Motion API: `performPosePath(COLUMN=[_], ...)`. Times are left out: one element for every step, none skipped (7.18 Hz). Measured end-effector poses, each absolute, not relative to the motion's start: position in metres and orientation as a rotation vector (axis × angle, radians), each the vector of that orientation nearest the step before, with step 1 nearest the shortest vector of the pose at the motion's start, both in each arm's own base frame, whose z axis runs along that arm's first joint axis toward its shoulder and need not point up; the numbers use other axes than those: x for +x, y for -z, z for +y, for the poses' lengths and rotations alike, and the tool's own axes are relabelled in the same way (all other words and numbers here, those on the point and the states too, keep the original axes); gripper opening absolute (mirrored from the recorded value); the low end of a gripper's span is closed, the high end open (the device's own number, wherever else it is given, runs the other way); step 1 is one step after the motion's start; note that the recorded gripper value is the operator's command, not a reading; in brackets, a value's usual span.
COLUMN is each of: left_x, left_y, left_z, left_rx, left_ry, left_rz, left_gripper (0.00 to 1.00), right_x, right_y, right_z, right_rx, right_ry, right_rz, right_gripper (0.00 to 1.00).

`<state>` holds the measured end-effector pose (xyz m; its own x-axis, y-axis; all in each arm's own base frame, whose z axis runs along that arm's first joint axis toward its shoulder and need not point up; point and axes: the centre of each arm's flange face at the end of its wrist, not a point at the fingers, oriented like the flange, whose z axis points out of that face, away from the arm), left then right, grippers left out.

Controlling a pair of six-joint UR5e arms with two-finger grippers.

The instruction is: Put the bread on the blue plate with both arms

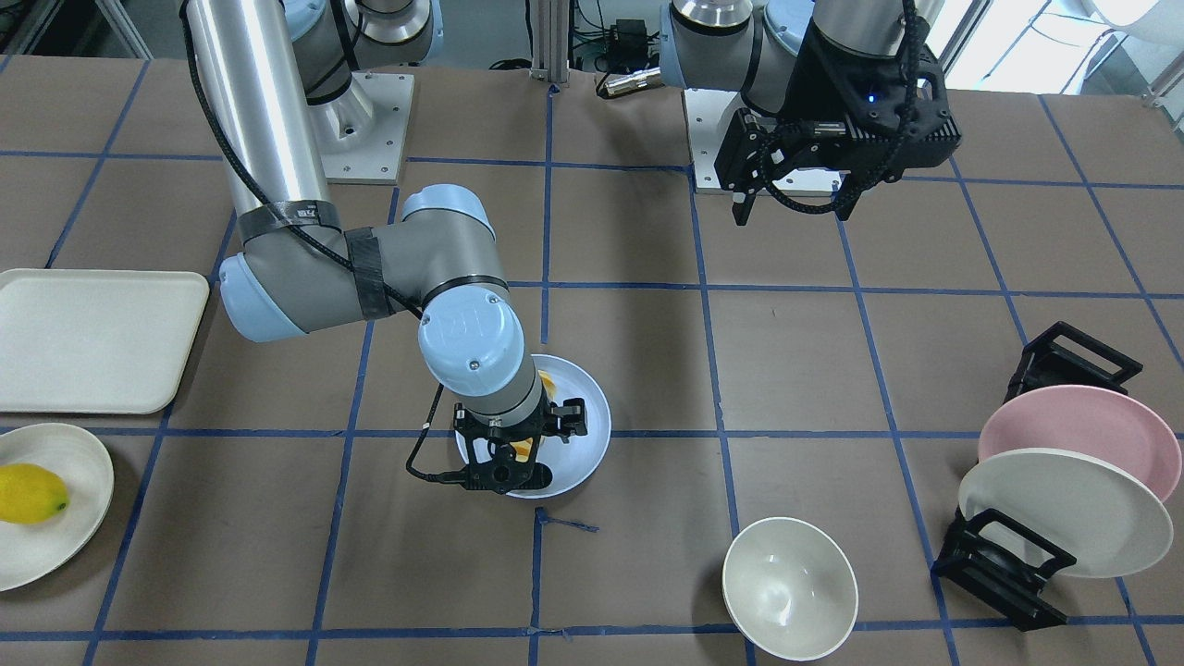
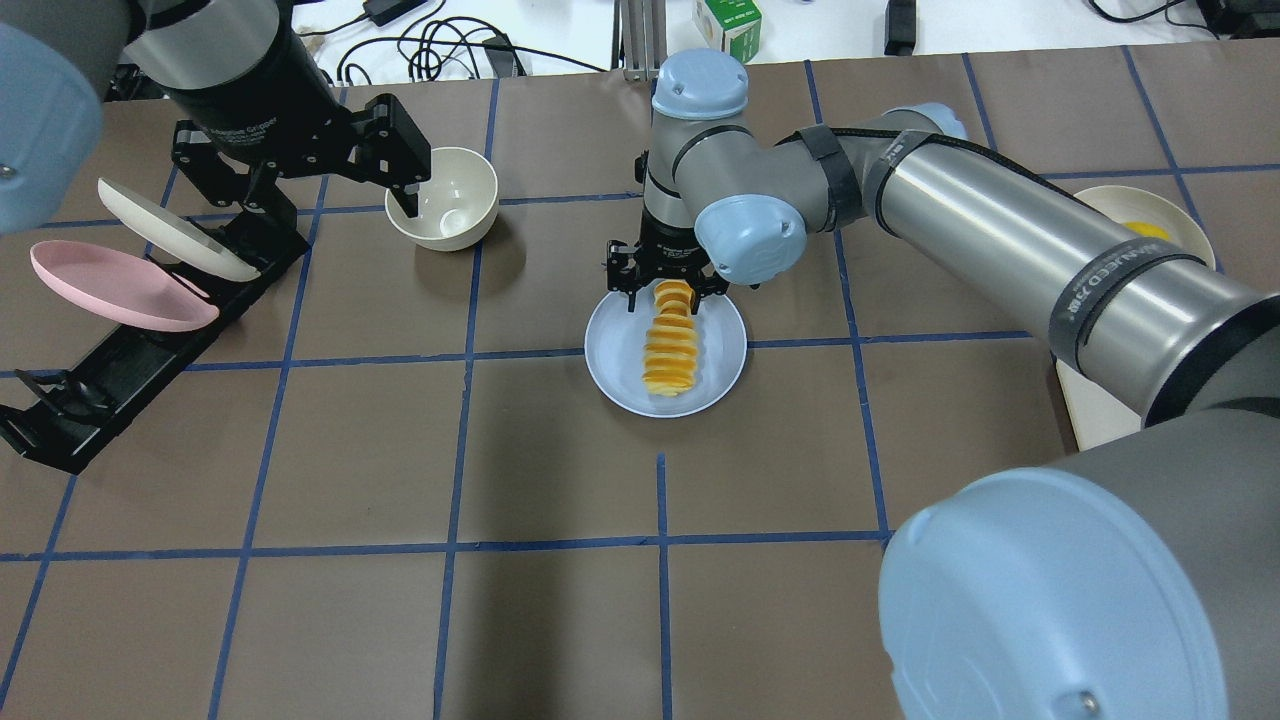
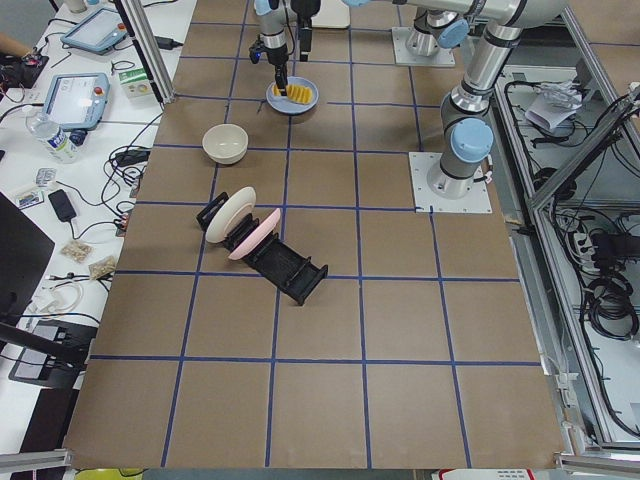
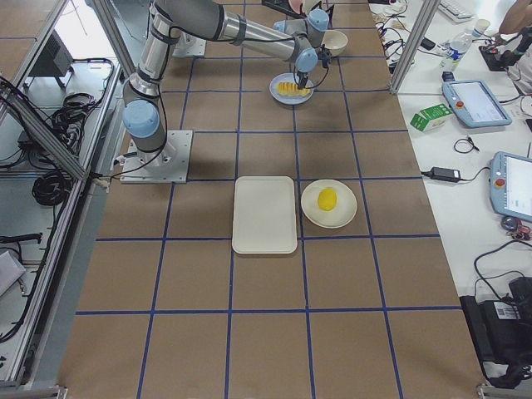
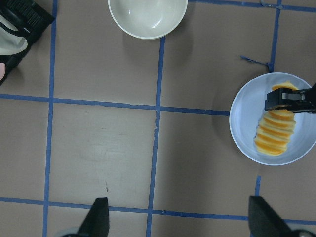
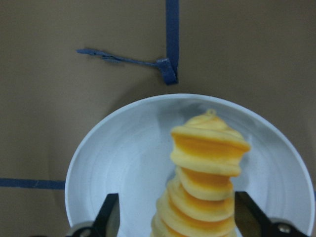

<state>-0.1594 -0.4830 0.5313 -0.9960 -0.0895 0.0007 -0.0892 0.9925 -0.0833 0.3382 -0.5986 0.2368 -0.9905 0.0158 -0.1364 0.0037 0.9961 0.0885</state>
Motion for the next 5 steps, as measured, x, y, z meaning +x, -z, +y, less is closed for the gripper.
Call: performPosePath(left_x=[-0.159, -0.16, -0.16, -0.16, -0.16], left_y=[-0.532, -0.532, -0.532, -0.533, -0.534], left_z=[-0.483, -0.482, -0.482, -0.481, -0.481], left_rx=[-0.14, -0.139, -0.138, -0.138, -0.138], left_ry=[0.132, 0.132, 0.133, 0.136, 0.138], left_rz=[3.133, 3.133, 3.134, 3.135, 3.135], left_gripper=[1.0, 1.0, 1.0, 1.0, 1.0], right_x=[0.335, 0.329, 0.312, 0.28, 0.236], right_y=[-0.252, -0.264, -0.282, -0.304, -0.329], right_z=[-0.597, -0.597, -0.599, -0.602, -0.605], right_rx=[0.018, 0.03, 0.063, 0.098, 0.099], right_ry=[-0.107, -0.089, -0.068, -0.065, -0.081], right_rz=[3.002, 3.005, 3.005, 3.005, 3.02], right_gripper=[1.0, 1.0, 1.0, 1.0, 1.0])
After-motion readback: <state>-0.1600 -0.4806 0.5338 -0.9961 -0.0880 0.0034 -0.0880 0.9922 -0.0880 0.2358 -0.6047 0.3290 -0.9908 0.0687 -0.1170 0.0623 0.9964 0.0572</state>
